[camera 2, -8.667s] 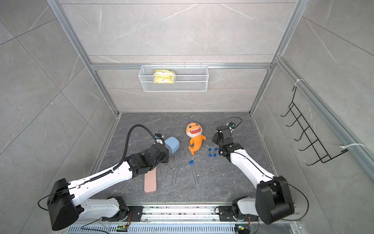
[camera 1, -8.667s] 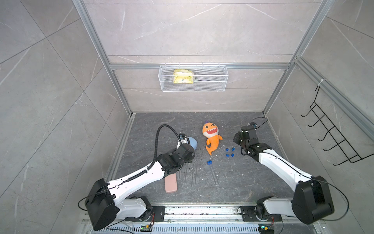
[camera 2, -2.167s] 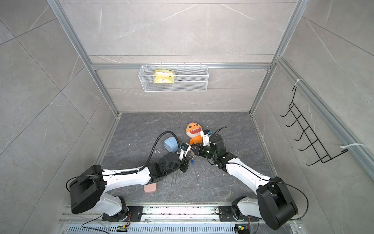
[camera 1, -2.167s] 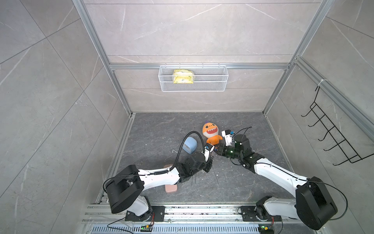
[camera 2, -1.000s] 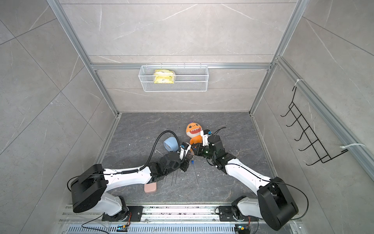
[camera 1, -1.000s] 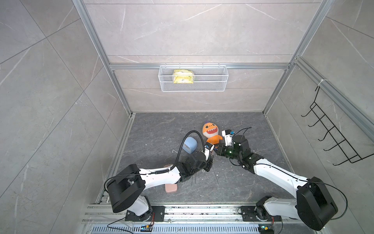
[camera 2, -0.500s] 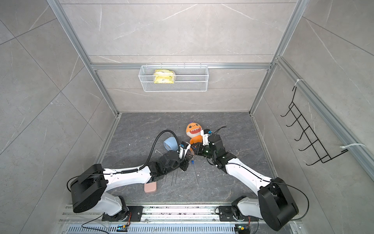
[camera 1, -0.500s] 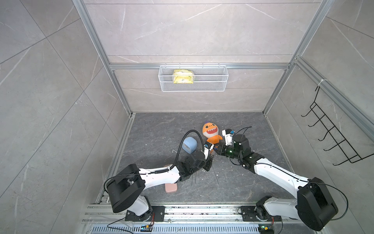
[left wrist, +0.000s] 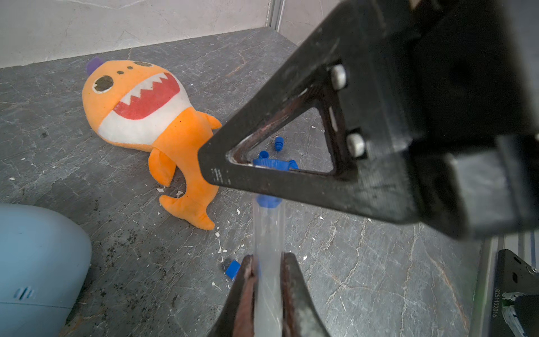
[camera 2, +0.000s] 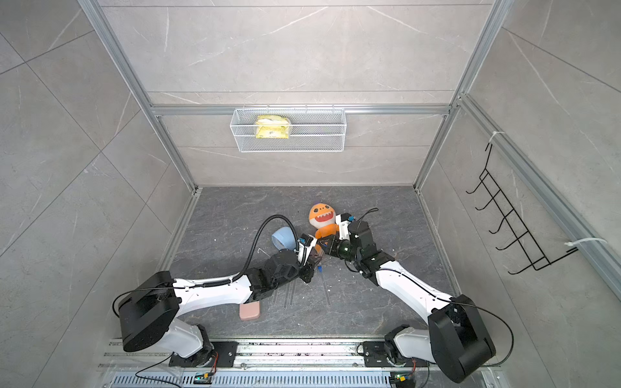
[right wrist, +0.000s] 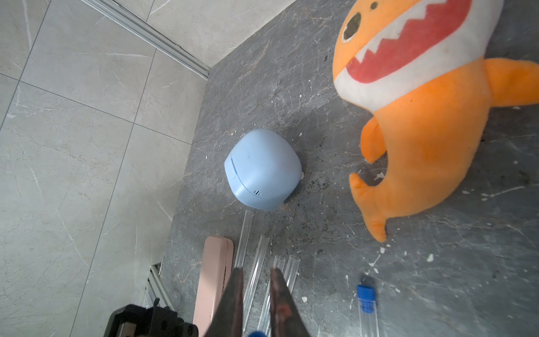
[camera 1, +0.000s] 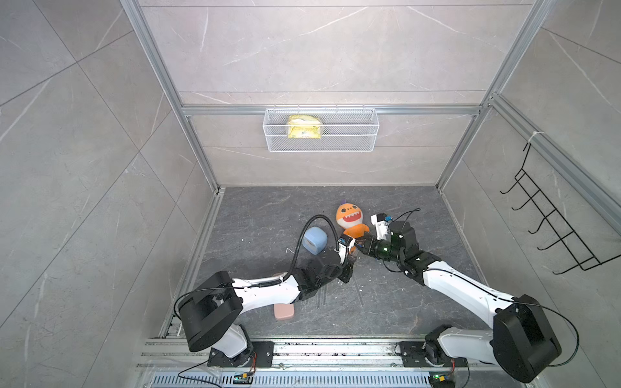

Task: Remove stoppers from test tubes
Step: Open the stopper on the test tube, then place the test tube at the center of the board.

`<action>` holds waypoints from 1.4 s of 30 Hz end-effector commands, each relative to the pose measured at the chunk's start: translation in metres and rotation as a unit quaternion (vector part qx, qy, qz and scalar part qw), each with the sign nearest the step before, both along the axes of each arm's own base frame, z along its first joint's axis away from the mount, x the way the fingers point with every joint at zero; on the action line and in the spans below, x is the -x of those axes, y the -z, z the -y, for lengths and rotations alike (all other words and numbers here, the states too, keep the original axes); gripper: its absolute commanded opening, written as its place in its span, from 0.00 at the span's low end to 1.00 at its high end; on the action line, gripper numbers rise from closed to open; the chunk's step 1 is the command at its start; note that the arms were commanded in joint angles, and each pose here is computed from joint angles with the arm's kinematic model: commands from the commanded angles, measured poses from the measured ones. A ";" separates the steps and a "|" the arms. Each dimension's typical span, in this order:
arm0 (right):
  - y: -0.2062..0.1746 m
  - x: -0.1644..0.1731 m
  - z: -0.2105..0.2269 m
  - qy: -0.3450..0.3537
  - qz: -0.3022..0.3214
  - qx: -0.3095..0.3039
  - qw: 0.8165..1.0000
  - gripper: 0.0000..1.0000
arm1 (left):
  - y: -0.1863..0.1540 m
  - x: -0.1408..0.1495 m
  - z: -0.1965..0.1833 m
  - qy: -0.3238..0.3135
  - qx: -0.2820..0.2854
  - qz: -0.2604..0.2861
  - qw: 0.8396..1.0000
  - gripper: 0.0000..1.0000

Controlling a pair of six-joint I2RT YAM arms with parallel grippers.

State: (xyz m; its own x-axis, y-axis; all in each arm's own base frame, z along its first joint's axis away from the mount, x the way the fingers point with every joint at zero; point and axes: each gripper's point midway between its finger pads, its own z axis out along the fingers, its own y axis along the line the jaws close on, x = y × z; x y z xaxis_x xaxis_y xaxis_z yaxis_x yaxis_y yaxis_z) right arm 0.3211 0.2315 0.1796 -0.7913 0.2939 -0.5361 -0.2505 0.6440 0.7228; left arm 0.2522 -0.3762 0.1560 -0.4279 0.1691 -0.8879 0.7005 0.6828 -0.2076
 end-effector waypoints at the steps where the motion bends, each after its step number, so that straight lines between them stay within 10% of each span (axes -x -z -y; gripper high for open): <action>1: -0.054 -0.019 0.006 0.024 0.074 -0.031 0.996 0.00 | 0.061 -0.002 -0.040 -0.048 -0.097 -0.060 0.992 0.00; 30: -0.026 -0.033 0.037 0.071 0.090 0.067 0.991 0.00 | 0.043 0.000 -0.044 -0.052 -0.083 -0.058 0.993 0.00; 42: -0.018 -0.033 0.077 0.100 0.082 0.103 0.986 0.00 | 0.002 -0.028 -0.163 -0.195 -0.133 -0.053 0.970 0.00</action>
State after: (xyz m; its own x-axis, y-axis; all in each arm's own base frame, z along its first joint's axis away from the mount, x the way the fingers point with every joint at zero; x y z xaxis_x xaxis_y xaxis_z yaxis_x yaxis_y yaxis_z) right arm 0.3570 0.1614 0.1969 -0.6307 0.3313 -0.7018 -0.2070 0.7997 0.5636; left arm 0.2754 -0.2583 0.1524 -0.5663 0.1889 -0.8023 0.4593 0.8805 -0.1168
